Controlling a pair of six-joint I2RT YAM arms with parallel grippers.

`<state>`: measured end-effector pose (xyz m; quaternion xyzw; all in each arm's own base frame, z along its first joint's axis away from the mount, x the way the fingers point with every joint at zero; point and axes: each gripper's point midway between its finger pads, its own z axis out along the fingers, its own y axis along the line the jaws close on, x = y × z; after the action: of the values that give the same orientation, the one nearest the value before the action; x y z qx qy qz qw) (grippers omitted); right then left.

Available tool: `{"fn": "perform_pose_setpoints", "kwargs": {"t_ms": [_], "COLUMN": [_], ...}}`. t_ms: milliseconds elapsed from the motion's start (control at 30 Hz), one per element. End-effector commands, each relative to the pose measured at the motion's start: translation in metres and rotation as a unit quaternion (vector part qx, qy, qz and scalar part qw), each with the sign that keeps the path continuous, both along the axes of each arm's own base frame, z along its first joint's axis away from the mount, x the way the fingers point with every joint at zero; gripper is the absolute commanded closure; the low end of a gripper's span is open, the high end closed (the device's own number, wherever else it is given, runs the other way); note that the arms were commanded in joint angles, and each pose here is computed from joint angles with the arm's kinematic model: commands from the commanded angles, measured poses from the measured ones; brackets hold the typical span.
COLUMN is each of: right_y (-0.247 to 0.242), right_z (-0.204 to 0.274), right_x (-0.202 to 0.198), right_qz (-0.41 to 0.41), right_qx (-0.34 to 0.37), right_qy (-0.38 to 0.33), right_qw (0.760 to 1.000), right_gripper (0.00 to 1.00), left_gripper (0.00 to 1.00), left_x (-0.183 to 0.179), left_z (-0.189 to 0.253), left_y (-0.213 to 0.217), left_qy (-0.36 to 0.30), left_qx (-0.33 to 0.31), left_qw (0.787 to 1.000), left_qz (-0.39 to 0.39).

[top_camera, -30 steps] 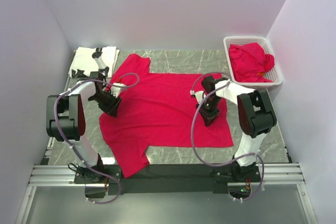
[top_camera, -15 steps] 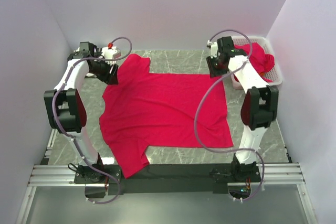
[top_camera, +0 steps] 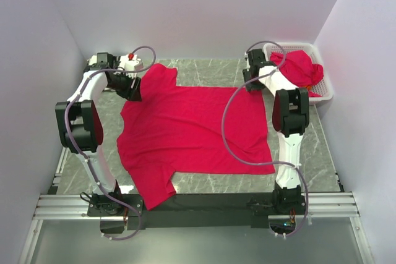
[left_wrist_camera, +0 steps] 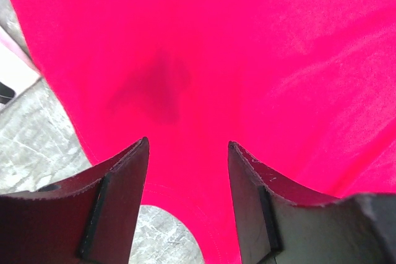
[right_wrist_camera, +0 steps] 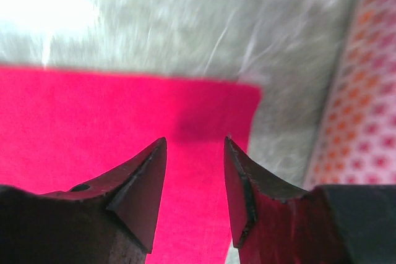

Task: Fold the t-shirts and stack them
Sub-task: Flatten the tshirt out

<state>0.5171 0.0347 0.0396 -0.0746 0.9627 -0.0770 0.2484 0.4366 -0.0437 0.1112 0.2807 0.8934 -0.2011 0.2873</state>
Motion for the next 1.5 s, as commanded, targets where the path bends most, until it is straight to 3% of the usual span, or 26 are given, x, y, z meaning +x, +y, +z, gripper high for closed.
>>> {"fn": "perform_pose_setpoints", "kwargs": {"t_ms": [0,367,667,767,1033,1233,1467], "right_y": [-0.012,-0.022,-0.028,-0.026,-0.024,-0.019,-0.018], "right_z": [0.047,0.011,-0.015,-0.017,-0.01,0.017,0.023], "right_x": [0.042,0.052,0.036,0.035,0.033,0.046,0.045], "right_qz": [-0.041,-0.059,-0.071,-0.08,-0.083,-0.072,-0.059], "right_qx": [0.008,0.036,0.064,0.08,0.097,0.11,0.111], "right_qy": [-0.096,-0.053,0.004,0.008,0.0,-0.035,-0.034], "right_qw": [0.994,0.996,0.995,0.994,0.992,0.991,0.992], "right_gripper": [0.5,0.48,0.46,0.53,1.0,1.0,1.0], "left_gripper": [0.4,0.4,0.39,0.4,0.41,0.43,0.48], "left_x": [0.001,0.01,0.016,0.024,0.064,0.113,0.144], "left_z": [0.009,0.009,0.003,0.001,0.0,0.002,-0.012], "left_y": [-0.004,-0.004,0.001,0.004,0.031,0.049,0.047], "left_qy": [-0.017,-0.019,-0.021,-0.016,-0.016,-0.063,-0.077], "left_qx": [-0.013,-0.015,-0.005,-0.012,-0.024,-0.007,-0.019], "left_qw": [1.0,1.0,1.0,1.0,0.995,0.989,0.987], "left_qz": [-0.005,-0.004,0.005,0.021,0.091,0.136,0.137]}}
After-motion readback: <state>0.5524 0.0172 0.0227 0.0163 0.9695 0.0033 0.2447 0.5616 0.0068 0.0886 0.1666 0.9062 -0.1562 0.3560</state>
